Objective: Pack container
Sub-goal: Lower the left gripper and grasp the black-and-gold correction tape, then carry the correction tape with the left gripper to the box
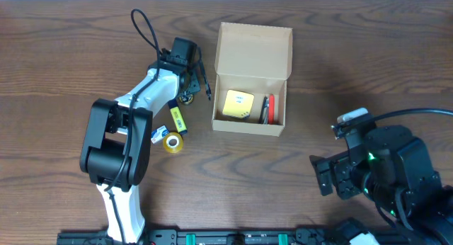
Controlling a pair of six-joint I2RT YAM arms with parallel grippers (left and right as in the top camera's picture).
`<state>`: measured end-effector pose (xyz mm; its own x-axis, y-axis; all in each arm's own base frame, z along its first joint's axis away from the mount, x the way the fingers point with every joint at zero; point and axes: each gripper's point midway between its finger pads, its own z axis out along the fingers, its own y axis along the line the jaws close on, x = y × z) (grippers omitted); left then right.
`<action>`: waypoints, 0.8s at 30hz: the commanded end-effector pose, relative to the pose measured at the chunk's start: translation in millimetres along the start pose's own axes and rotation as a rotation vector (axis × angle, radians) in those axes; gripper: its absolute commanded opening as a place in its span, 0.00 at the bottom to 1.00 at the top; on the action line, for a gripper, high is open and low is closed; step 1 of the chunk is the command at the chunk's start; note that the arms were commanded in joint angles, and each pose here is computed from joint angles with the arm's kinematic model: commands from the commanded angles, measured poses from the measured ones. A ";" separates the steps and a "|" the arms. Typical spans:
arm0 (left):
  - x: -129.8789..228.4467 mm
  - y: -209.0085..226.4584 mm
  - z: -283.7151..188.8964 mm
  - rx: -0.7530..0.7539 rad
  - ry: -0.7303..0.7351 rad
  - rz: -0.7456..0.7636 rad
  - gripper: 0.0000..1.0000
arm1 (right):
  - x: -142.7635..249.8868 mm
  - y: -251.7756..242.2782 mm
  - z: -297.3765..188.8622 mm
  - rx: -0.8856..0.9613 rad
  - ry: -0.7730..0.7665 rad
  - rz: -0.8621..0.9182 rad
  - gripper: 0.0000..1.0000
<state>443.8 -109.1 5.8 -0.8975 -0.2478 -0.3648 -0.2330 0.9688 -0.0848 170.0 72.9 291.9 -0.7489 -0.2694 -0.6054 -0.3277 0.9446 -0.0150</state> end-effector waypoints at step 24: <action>-92.1 -51.5 -152.1 0.175 -0.017 0.049 0.06 | -0.2 -2.0 -0.1 0.009 0.000 0.000 0.99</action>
<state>479.9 -114.2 161.8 -0.8901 -0.2532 -0.3790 -0.2084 0.9656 -0.1556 170.0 72.9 291.8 -0.7493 -0.2697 -0.6048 -0.3278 0.9446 -0.0151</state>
